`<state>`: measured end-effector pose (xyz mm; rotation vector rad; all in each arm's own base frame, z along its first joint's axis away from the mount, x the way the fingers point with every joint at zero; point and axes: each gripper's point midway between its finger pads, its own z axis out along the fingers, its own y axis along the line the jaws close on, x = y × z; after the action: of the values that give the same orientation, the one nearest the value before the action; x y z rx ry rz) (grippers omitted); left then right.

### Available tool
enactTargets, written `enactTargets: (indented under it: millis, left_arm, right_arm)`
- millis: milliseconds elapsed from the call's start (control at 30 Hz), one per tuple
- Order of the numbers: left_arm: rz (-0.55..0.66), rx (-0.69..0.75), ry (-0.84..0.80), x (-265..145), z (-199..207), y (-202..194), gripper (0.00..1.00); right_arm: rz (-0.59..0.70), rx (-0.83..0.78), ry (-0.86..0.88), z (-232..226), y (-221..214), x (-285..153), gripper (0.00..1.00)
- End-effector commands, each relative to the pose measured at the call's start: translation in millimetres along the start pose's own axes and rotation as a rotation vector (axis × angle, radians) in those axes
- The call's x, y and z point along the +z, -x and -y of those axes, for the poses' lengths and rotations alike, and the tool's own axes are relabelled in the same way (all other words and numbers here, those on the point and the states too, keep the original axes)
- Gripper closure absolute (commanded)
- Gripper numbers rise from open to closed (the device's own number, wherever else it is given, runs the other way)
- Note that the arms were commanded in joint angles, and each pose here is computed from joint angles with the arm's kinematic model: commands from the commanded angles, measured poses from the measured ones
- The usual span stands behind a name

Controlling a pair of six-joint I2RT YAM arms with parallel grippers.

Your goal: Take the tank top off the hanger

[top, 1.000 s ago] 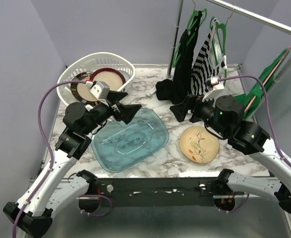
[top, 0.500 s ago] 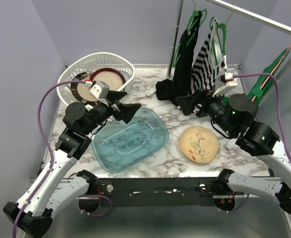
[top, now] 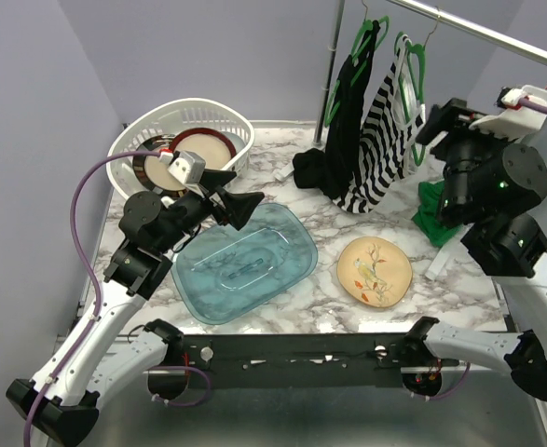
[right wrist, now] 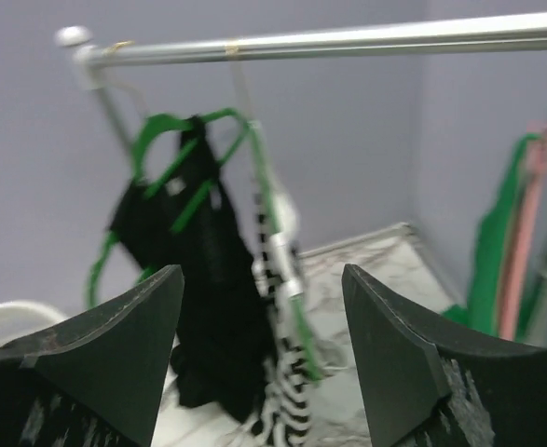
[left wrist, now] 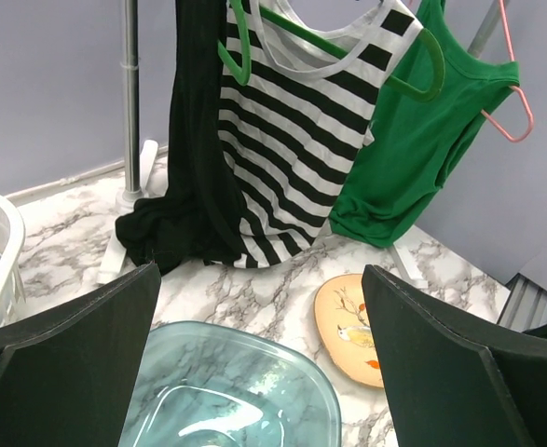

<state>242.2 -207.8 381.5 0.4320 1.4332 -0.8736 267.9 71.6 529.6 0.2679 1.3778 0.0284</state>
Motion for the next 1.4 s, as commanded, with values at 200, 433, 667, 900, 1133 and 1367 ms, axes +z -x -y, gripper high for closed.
enactTargets:
  millis: [200,433,667,900,1133,1367]
  left_arm:
    - [-0.002,0.007,0.009,0,-1,0,0.01]
    - [0.002,0.005,0.003,0,0,-1,0.01]
    - [-0.011,-0.005,-0.010,3,1,-3,0.01]
    - [-0.016,0.005,0.004,3,-2,-5,0.01]
    - [-0.013,0.007,0.002,1,-1,-4,0.01]
    - [-0.017,0.007,-0.006,2,0,-4,0.01]
  right_arm:
    - [-0.061,-0.165,-0.523,128,20,16,0.28]
    - [-0.194,-0.053,-0.478,160,-20,37,0.37]
    - [-0.233,-0.017,-0.433,162,-38,44,0.40]
    - [-0.260,-0.015,-0.499,186,-43,51,0.40]
    - [-0.271,-0.005,-0.510,194,-48,54,0.41]
    - [-0.302,0.047,-0.432,186,-67,62,0.42]
